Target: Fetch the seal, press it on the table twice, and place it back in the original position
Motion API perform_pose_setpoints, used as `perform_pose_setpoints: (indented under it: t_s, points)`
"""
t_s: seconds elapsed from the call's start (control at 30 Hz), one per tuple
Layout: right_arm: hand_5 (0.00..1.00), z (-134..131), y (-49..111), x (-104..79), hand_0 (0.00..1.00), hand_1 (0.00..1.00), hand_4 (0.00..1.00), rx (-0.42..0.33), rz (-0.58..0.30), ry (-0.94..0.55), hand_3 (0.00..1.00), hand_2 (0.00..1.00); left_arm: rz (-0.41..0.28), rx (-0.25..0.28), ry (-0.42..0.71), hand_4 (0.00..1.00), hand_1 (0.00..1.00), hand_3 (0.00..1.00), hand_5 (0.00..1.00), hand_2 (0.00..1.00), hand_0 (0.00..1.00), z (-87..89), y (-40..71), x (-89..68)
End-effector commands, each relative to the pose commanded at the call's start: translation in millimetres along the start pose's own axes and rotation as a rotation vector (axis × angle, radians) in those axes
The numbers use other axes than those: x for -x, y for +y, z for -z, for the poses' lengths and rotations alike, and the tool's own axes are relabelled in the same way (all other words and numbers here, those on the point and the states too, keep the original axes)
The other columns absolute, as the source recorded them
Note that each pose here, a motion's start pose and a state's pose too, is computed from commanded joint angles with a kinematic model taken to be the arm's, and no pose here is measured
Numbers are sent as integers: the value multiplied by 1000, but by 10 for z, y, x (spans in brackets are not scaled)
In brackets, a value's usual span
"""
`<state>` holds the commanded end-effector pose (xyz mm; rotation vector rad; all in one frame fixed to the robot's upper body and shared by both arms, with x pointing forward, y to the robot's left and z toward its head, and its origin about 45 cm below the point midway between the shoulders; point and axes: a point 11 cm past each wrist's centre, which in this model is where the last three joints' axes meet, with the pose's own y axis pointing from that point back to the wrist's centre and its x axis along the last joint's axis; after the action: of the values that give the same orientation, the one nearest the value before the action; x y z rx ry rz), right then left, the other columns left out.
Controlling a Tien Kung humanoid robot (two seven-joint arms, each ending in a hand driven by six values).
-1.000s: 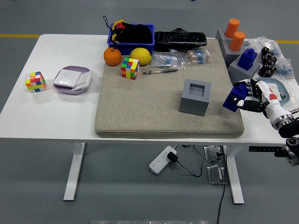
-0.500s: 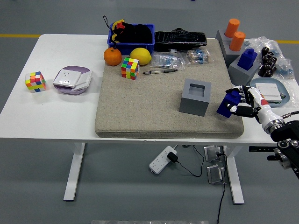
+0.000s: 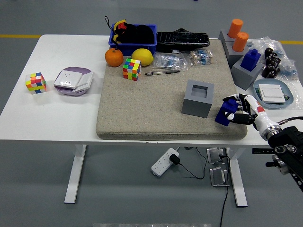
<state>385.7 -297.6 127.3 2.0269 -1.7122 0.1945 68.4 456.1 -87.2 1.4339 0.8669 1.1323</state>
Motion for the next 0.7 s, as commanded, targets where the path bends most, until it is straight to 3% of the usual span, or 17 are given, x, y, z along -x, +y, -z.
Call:
perform_pose_setpoints:
  t_s: [0.43,0.7]
  points:
    - [2,58,-2,52,588,444,616,-12,24,14,481,439,1,0,2,746,796,815,307,763,825,0,-1,2]
    - [2,257,-17,-52,588,444,617,-60,3,28,481,439,0,0,4,747,795,815,307,763,825,2,0,0]
